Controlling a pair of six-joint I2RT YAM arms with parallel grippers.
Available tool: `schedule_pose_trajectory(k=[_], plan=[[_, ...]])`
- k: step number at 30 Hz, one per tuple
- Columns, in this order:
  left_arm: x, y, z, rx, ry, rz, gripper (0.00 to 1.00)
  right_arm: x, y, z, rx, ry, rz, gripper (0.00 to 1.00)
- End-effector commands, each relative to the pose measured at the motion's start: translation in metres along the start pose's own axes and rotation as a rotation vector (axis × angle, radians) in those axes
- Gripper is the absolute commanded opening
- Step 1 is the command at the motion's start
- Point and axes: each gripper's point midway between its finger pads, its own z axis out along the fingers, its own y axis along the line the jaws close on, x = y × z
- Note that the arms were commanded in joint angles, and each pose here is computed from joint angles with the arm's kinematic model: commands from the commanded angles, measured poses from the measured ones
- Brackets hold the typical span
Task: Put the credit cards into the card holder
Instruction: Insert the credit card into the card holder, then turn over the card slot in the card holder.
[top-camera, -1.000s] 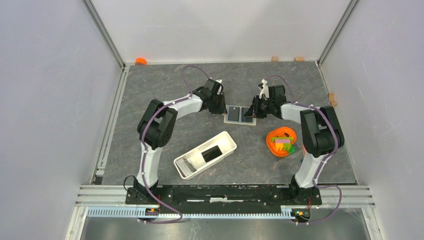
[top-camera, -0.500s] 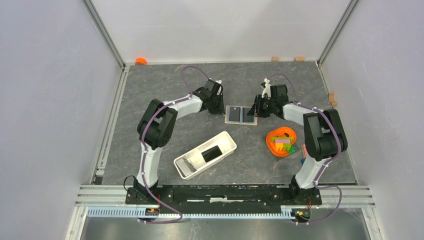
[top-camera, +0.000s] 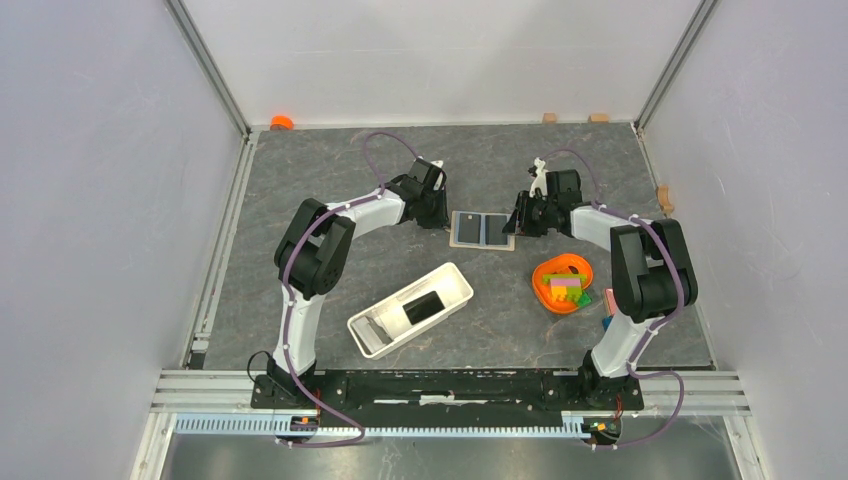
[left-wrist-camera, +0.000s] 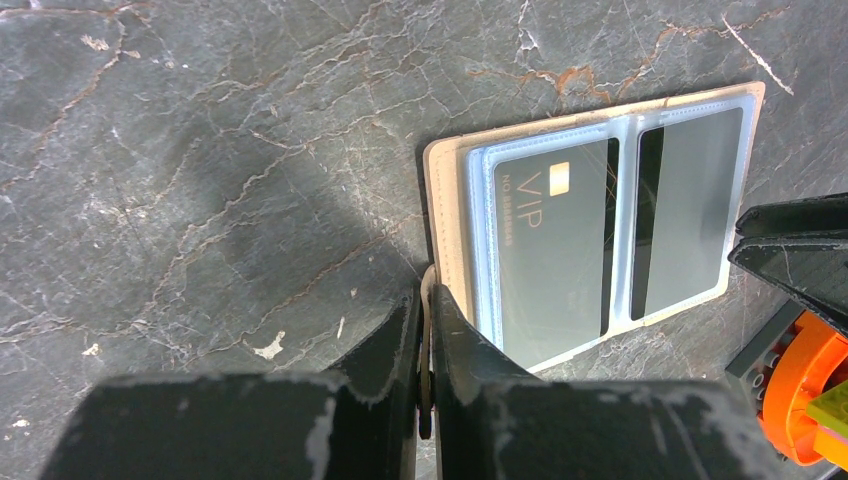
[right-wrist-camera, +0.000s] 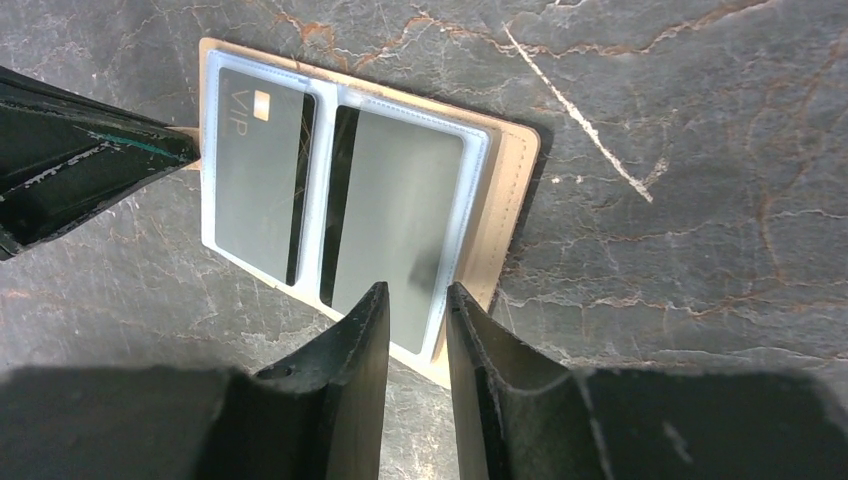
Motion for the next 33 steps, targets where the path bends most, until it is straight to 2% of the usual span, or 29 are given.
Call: schedule_pose_trajectory(k=[1,27,33], plan=[[0.005,0.006,-0.002,-0.031,0.005,-0.004,0.09,-0.016,0.01,-0.003,-0.035,-0.042,-0.032,0.31],[0.005,0.005,-0.003,-0.027,0.008,-0.009,0.07,-0.001,-0.004,0.01,-0.006,0.004,-0.011,0.28],[0.006,0.005,-0.003,-0.021,0.012,-0.011,0.06,0.006,0.004,0.016,-0.055,0.024,0.012,0.29]])
